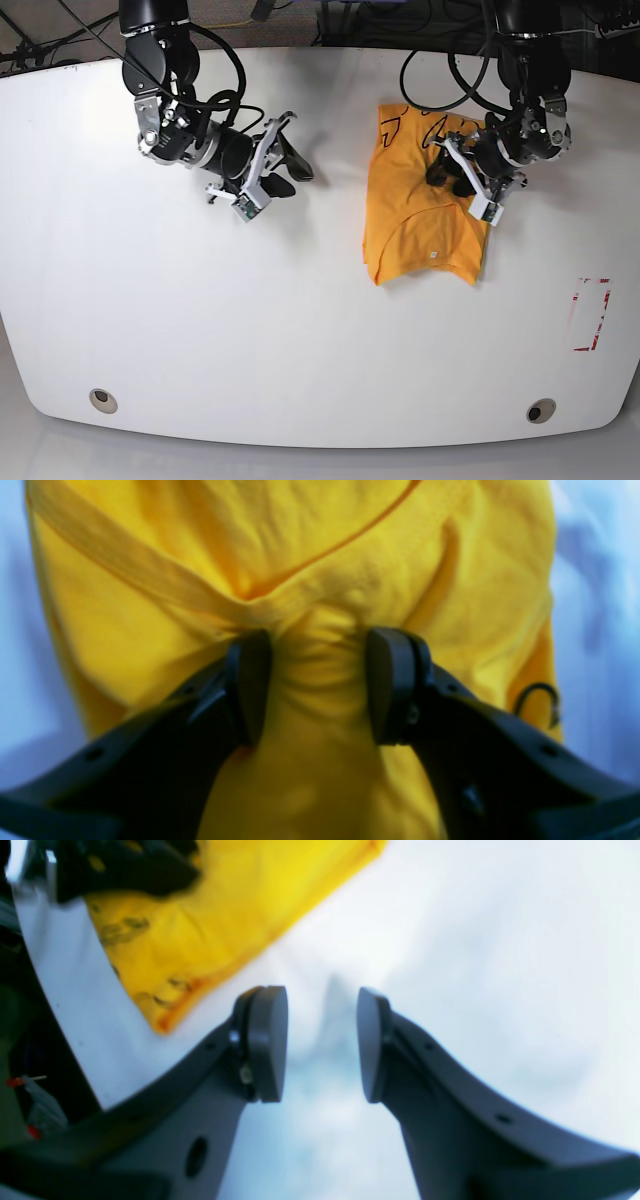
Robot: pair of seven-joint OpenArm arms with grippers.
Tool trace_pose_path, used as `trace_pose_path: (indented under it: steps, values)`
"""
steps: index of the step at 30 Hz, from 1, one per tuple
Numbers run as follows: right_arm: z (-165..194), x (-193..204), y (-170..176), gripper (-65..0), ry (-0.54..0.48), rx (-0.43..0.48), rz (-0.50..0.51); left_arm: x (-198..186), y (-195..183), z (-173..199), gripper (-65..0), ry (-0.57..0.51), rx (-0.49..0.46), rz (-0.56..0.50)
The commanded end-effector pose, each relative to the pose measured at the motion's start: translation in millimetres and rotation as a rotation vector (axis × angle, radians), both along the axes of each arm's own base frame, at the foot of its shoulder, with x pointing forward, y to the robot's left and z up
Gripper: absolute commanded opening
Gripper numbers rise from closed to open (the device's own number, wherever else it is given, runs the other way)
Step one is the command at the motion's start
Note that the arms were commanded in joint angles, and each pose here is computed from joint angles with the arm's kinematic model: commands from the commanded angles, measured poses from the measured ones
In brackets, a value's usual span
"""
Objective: Fold the T-shirt properly
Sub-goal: 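Push the bundle to the table edge with the left gripper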
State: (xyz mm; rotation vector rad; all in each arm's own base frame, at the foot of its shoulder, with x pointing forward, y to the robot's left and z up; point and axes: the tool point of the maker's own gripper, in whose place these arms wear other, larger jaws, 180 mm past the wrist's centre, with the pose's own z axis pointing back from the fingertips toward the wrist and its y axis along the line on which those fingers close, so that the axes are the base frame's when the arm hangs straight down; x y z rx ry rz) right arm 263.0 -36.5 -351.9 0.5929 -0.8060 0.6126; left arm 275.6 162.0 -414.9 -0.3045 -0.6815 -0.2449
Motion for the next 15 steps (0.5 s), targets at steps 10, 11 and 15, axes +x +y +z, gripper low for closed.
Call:
trace_pose_path:
  steps: [10,11,15]
  values:
    - [24,-13,-19,-43.3,-0.053,0.036,-0.049,-54,231,6,-35.4,0.208,0.377,0.279]
    - [26,-15,-19,-43.3,-0.056,0.037,-0.047,-59,250,11,-35.6,0.213,0.386,0.298]
    - [28,-20,-17,-43.3,-0.058,0.041,-0.043,-59,302,38,-35.6,0.140,0.431,0.336]
